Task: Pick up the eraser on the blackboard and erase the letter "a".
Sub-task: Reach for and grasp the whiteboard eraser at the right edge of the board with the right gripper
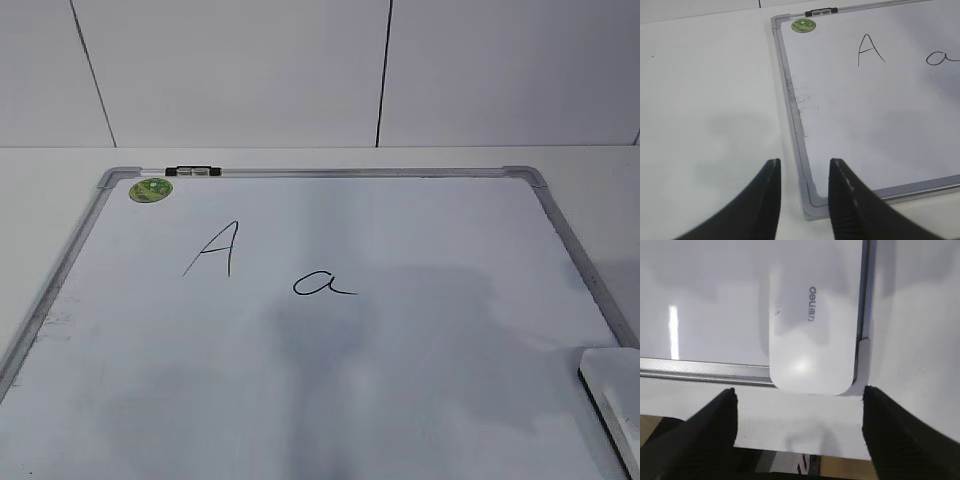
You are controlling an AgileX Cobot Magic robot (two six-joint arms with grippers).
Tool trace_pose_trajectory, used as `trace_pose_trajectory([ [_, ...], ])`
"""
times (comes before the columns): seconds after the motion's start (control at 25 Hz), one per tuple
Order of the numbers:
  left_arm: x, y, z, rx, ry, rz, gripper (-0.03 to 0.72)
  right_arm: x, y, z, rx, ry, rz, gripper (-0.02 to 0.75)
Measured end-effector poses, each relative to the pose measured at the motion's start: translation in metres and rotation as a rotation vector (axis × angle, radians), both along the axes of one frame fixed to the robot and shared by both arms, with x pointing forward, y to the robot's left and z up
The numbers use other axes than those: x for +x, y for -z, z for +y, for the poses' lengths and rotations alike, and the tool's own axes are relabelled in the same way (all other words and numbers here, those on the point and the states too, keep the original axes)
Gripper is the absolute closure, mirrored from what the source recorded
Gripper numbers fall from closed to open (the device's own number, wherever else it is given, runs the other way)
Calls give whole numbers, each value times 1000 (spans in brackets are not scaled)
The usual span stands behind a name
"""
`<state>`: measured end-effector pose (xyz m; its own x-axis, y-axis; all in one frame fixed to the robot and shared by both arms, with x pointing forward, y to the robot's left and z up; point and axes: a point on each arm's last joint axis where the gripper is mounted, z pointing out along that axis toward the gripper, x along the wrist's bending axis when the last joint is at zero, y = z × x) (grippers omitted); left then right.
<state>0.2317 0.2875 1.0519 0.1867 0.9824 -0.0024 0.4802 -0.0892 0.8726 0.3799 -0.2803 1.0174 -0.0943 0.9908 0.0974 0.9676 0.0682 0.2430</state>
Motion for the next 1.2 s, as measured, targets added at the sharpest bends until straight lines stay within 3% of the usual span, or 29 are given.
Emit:
trace_pose_trajectory([
  [0.56,0,0,0,0,0,0,443,53,14,5,10,2,48,125],
  [1.2,0,0,0,0,0,0,443,60,24,2,-33,-26,81,74],
])
